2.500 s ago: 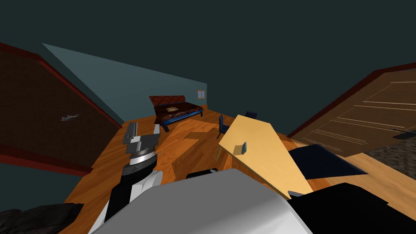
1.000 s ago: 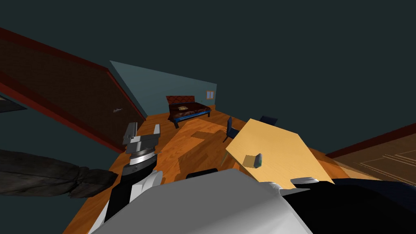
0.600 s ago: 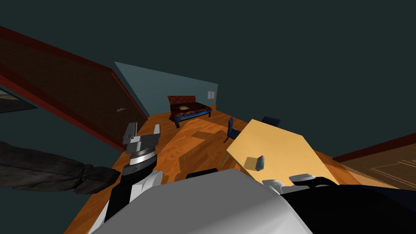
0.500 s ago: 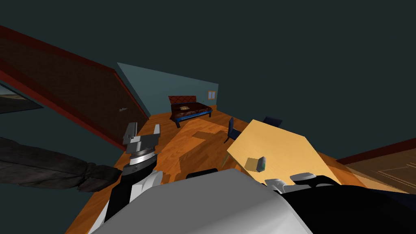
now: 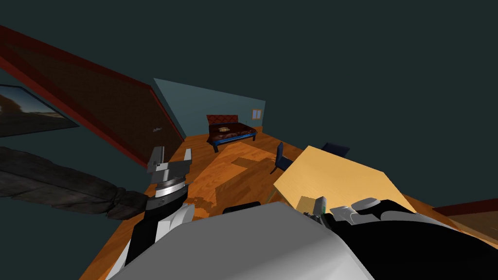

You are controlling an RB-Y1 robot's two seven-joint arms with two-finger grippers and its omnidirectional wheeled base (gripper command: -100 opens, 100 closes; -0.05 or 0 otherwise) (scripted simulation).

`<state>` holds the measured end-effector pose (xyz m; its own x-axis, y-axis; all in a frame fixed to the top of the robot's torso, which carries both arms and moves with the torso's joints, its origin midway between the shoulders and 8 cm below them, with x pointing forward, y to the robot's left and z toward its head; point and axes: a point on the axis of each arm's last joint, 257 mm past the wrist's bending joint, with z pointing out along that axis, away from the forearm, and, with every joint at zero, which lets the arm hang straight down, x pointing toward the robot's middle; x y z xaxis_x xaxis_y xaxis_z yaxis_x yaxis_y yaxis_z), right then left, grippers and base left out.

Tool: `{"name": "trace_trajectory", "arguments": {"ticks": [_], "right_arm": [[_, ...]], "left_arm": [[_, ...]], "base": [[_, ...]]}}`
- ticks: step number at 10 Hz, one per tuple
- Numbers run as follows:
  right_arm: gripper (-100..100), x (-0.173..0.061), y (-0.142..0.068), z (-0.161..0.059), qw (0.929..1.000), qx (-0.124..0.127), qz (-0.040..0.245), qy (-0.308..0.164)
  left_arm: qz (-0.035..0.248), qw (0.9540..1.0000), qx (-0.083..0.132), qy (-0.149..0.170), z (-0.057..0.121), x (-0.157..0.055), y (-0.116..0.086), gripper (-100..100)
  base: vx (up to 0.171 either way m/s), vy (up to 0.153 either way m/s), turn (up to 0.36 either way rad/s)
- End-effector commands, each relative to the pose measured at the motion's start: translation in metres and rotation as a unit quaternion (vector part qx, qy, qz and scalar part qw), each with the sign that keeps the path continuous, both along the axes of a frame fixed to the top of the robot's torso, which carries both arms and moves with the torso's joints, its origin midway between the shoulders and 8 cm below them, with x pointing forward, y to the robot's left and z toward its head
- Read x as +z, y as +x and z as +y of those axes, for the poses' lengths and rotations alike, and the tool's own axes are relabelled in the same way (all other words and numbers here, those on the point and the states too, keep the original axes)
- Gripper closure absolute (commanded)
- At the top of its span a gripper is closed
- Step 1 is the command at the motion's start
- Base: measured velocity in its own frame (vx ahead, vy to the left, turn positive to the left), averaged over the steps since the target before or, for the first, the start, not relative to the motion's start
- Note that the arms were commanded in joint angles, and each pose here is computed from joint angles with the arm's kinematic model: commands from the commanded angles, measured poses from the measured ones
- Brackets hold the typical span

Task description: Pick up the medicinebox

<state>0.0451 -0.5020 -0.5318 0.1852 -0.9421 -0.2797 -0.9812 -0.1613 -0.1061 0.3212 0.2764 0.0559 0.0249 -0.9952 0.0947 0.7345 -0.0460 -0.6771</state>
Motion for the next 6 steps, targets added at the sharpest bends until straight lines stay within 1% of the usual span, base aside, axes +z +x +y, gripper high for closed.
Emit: {"name": "trace_trajectory", "arguments": {"ticks": [1, 2, 3, 4, 5, 6], "right_arm": [[-100, 0.007, -0.003, -0.025, 0.9996, 0.019, -0.001, -0.021], [-100, 0.008, -0.002, -0.031, 0.9994, 0.019, -0.001, -0.028], [-100, 0.018, -0.002, -0.057, 0.9979, 0.039, -0.002, -0.052], [-100, 0.017, -0.002, -0.056, 0.9980, 0.039, -0.002, -0.051], [-100, 0.019, -0.001, -0.061, 0.9977, 0.039, -0.002, -0.056], [-100, 0.029, 0.000, -0.087, 0.9951, 0.056, -0.003, -0.081]], "left_arm": [[0.000, 1.0000, 0.000, 0.000, 0.000, 0.000, 0.000, 0], [0.000, 1.0000, 0.000, 0.000, 0.000, 0.000, 0.000, 0], [0.000, 1.0000, 0.000, 0.000, 0.000, 0.000, 0.000, 0], [0.000, 1.0000, 0.000, 0.000, 0.000, 0.000, 0.000, 0], [0.000, 1.0000, 0.000, 0.000, 0.000, 0.000, 0.000, 0], [0.000, 1.0000, 0.000, 0.000, 0.000, 0.000, 0.000, 0]], "base": [[0.041, -0.040, 0.044], [0.018, -0.015, 0.003], [0.019, -0.022, 0.045], [0.019, -0.026, 0.037], [0.008, -0.011, 0.001], [0.016, -0.014, 0.042]]}}
